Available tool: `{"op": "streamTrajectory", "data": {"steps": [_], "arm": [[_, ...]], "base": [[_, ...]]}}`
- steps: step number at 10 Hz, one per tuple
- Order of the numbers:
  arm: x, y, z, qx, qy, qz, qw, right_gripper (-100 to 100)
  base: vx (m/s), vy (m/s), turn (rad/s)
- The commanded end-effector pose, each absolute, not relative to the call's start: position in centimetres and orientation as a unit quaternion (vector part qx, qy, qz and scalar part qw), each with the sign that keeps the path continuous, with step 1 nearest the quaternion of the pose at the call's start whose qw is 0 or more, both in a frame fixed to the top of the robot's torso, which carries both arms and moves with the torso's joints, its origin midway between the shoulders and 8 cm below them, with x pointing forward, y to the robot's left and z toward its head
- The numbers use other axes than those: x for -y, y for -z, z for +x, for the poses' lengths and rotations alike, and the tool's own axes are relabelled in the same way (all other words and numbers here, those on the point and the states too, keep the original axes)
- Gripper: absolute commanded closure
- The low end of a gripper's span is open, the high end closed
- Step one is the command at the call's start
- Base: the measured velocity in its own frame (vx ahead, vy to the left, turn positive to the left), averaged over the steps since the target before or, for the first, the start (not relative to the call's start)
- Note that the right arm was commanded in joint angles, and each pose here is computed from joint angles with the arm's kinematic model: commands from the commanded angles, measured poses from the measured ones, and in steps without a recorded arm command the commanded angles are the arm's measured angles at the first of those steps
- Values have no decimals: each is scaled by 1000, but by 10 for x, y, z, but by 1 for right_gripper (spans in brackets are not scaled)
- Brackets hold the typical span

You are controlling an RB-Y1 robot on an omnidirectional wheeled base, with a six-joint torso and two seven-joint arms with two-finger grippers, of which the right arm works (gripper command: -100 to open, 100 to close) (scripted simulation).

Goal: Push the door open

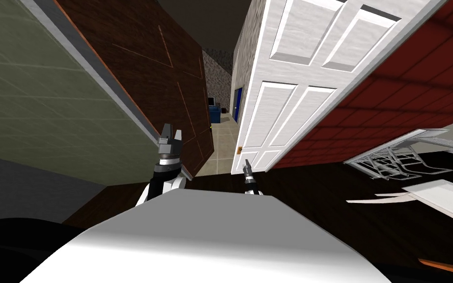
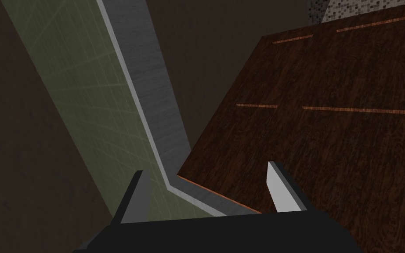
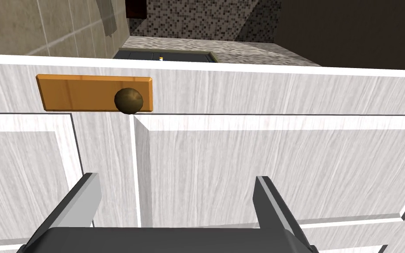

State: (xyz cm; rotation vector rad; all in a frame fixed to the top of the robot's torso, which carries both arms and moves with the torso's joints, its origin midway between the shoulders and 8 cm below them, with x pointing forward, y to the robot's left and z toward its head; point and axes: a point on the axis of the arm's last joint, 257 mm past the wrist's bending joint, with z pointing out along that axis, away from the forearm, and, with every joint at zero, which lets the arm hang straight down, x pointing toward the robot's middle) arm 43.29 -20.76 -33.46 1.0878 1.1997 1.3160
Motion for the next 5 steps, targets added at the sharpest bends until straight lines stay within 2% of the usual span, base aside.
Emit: {"op": "streamTrajectory", "data": {"steps": [1, 5], "arm": [[205, 346, 431, -503, -543, 454, 496, -100], [198, 368, 427, -517, -537, 460, 482, -100]], "base": [[86, -62, 44], [84, -61, 41]]}}
